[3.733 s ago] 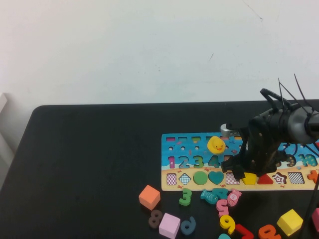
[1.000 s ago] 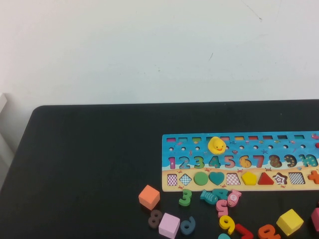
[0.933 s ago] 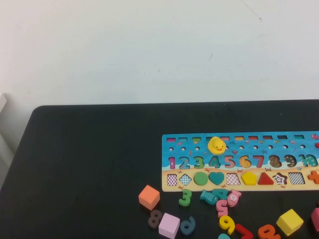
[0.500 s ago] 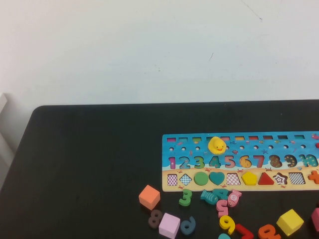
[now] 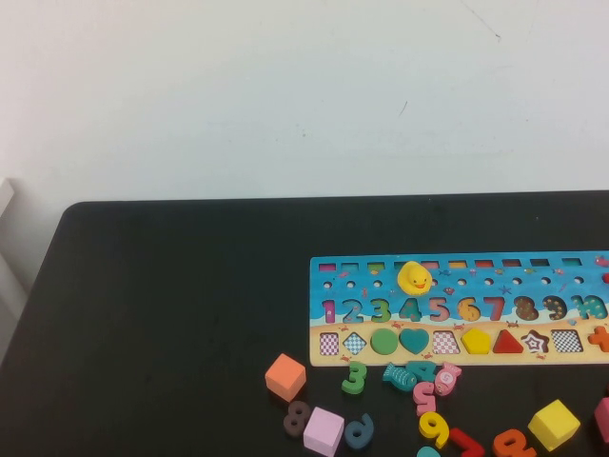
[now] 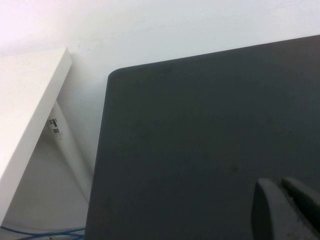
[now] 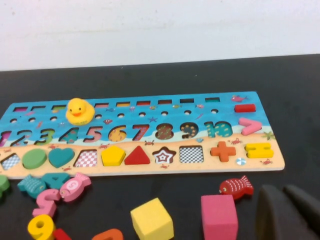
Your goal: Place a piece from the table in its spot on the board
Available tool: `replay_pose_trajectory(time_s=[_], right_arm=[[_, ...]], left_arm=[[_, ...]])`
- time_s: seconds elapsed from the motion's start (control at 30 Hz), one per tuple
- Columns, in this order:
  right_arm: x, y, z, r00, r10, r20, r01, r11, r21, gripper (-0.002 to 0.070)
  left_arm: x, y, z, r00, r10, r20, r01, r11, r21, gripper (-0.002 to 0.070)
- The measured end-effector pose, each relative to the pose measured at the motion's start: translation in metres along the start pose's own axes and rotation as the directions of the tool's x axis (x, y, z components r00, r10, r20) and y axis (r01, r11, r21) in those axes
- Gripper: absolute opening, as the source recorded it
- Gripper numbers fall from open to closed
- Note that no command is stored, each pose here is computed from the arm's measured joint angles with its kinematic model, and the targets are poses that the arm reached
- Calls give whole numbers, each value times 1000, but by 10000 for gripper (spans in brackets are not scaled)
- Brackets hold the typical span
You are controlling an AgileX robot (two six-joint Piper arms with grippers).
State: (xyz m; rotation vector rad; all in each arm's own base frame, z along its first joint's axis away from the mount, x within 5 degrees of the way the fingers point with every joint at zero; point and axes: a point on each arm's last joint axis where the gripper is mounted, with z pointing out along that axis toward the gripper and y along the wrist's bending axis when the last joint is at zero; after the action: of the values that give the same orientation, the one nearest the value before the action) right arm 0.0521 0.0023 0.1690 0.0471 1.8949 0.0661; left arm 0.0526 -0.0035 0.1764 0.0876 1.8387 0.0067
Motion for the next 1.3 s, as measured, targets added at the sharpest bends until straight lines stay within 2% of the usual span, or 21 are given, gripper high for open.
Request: replay_pose_trajectory(time_s=[1.3], right_arm=[[1, 0, 0, 999, -52, -15, 52, 999, 4, 19]], left_arm=[[0, 0, 0, 1000, 0, 0, 0, 1000, 0, -3]])
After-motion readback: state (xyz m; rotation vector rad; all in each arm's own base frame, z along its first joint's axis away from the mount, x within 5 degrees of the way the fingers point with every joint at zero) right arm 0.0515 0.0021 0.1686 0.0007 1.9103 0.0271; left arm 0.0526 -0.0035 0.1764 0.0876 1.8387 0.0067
